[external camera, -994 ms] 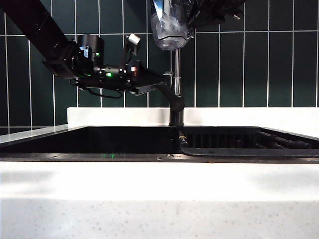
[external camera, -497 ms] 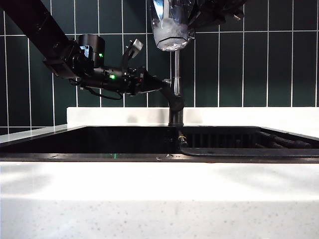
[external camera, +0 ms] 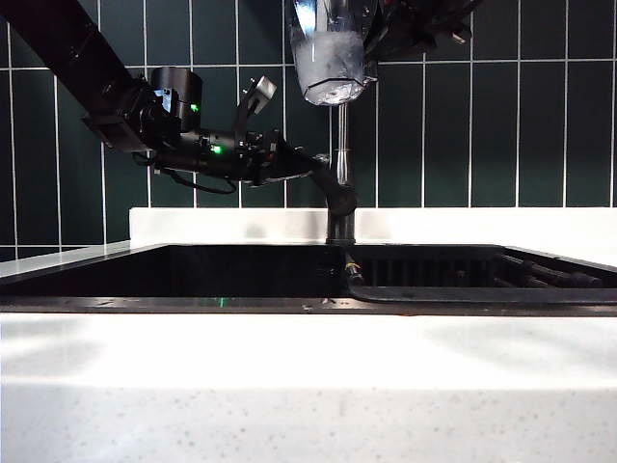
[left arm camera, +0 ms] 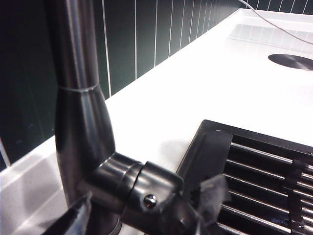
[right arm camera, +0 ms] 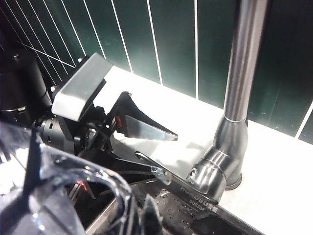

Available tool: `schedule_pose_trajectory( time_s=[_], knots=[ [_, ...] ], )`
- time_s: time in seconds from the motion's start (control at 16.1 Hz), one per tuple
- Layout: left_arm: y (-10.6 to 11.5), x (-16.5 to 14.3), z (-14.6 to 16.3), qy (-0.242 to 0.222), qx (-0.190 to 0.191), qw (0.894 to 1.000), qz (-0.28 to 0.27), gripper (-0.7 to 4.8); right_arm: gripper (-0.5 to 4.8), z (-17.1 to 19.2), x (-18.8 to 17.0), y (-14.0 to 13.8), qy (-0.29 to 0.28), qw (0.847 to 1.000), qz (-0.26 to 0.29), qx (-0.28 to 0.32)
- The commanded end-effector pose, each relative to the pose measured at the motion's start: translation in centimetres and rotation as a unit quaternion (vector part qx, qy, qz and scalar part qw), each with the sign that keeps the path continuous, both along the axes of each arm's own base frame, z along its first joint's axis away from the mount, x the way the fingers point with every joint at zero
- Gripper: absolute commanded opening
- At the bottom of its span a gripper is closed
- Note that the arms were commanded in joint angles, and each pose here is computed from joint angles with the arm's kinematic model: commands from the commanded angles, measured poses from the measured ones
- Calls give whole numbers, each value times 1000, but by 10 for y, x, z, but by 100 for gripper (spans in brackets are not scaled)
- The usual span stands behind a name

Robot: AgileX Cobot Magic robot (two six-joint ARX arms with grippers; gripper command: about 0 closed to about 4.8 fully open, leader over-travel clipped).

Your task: Pick up the mug next to the sink, go to the faucet to get some water, pour the water into the sink, and finally put the mug back to its place.

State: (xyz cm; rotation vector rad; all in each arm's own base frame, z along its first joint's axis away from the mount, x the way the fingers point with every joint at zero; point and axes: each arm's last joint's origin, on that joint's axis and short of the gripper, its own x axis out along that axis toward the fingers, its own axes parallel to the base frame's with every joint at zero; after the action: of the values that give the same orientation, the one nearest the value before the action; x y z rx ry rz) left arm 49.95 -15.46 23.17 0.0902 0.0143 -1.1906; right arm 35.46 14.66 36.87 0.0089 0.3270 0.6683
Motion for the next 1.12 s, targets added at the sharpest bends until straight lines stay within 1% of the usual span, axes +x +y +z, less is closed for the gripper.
schedule_pose_trajectory(
  time_s=[0.06, 0.12, 0.19, 0.31, 0.37, 0.5, 0.62, 0.68, 0.75, 0.81, 0.87, 0.93, 1.12],
  knots=[
    [0, -1, 7, -12, -2, 1000, -3, 274, -5, 10, -2, 0, -26, 1000, 2, 13],
    [1, 1, 7, -13, 1, 999, 33, 274, -5, 10, -2, 0, -28, 1000, 2, 14],
    [3, 5, 8, -17, 4, 995, 100, 274, -5, 11, -2, 0, -29, 999, 2, 15],
    [4, 7, 11, -33, 1, 989, 143, 274, -5, 11, -2, 0, -29, 999, 2, 14],
    [6, 9, 14, -40, -10, 980, 194, 274, -5, 11, -2, 0, -32, 999, 2, 15],
    [8, 10, 15, -43, -11, 973, 226, 274, -5, 11, -1, 0, -32, 999, 2, 16],
    [7, 9, 15, -42, -11, 981, 189, 278, -5, 11, -1, 0, -33, 999, 2, 15],
    [5, 8, 15, -42, -12, 987, 156, 278, -5, 11, -2, 0, -33, 999, 2, 15],
    [4, 5, 15, -42, -14, 993, 108, 278, -5, 11, -2, 0, -33, 999, 2, 15],
    [3, 3, 15, -46, -17, 997, 66, 314, -5, 11, -2, 0, -33, 999, 3, 15],
    [2, 2, 17, -51, -21, 998, 40, 351, -5, 11, -2, 0, -32, 999, 3, 14],
    [2, 0, 21, -49, -27, 998, 26, 377, -5, 11, -2, 0, -32, 999, 3, 14],
    [7, -5, 37, -53, -30, 998, 11, 377, -5, 11, -2, 0, -32, 999, 2, 15]
  ],
)
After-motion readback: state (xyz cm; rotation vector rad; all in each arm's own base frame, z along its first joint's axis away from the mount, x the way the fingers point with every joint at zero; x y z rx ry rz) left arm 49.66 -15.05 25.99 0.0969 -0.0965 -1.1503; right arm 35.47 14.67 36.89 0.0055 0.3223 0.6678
